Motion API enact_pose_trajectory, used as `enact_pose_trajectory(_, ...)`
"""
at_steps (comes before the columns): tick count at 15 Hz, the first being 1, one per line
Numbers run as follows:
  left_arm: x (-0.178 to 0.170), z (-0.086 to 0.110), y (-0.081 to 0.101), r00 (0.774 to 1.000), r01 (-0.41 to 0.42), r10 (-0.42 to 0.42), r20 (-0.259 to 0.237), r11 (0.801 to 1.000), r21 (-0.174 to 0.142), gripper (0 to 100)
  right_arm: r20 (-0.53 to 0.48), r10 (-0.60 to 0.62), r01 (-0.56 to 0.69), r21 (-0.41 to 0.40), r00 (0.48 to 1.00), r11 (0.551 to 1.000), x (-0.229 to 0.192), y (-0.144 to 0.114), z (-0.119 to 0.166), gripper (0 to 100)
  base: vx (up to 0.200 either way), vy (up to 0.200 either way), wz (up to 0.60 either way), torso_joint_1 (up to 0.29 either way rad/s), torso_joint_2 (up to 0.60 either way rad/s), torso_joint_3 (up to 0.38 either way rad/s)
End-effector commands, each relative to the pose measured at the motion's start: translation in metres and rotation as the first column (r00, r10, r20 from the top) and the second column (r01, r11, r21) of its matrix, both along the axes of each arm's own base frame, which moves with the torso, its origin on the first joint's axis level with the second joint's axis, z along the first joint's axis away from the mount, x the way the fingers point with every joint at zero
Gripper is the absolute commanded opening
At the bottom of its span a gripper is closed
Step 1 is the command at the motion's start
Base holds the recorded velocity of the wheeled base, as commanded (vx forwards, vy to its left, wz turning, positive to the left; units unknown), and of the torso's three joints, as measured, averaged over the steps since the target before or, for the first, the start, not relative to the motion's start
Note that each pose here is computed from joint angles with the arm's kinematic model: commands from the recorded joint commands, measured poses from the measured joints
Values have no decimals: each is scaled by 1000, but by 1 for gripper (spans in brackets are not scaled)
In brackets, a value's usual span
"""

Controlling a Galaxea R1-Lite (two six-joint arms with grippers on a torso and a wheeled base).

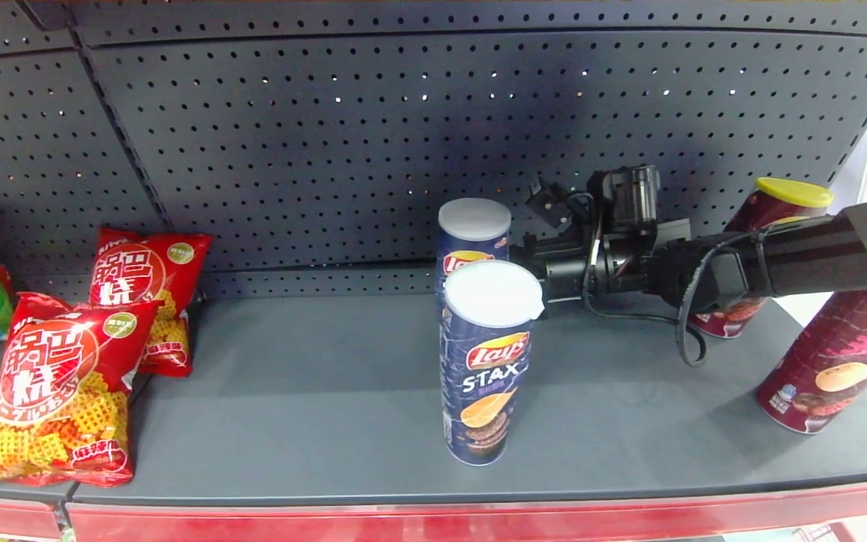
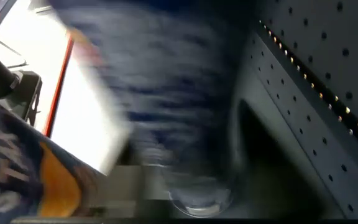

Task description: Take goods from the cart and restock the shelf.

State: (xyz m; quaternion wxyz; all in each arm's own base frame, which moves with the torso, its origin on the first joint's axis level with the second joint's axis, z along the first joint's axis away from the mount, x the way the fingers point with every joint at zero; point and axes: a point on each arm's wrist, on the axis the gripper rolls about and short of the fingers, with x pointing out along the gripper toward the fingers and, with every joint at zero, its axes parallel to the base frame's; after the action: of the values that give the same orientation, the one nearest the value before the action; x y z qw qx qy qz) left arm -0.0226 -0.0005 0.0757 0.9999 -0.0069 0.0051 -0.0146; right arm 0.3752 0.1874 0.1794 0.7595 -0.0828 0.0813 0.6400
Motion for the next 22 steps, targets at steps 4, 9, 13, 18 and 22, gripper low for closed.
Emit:
enact_pose_trajectory(4, 0, 0, 0, 1000, 0, 0, -2, 1000, 0, 100, 1, -9, 9, 0, 1000, 1000, -4, -6, 3, 100, 0, 0, 0, 0, 0, 0)
enact_pose_trajectory(9, 0, 0, 0, 1000, 0, 0, -2, 1000, 0, 100, -5, -69, 69, -2, 998, 998, -13, -36, 12, 100, 0, 0, 0, 0, 0, 0)
enact_pose_trajectory(13, 0, 0, 0, 1000, 0, 0, -2, 1000, 0, 100, -3, -83, 83, -4, 997, 997, -37, -52, 21, 100, 0, 0, 0, 0, 0, 0)
enact_pose_trajectory(18, 0, 0, 0, 1000, 0, 0, -2, 1000, 0, 100, -19, -71, 71, -11, 997, 997, -59, -55, 22, 100, 0, 0, 0, 0, 0, 0)
enact_pose_trajectory(22, 0, 0, 0, 1000, 0, 0, -2, 1000, 0, 100, -30, -60, 60, -16, 998, 998, -69, -54, 20, 100, 0, 0, 0, 0, 0, 0)
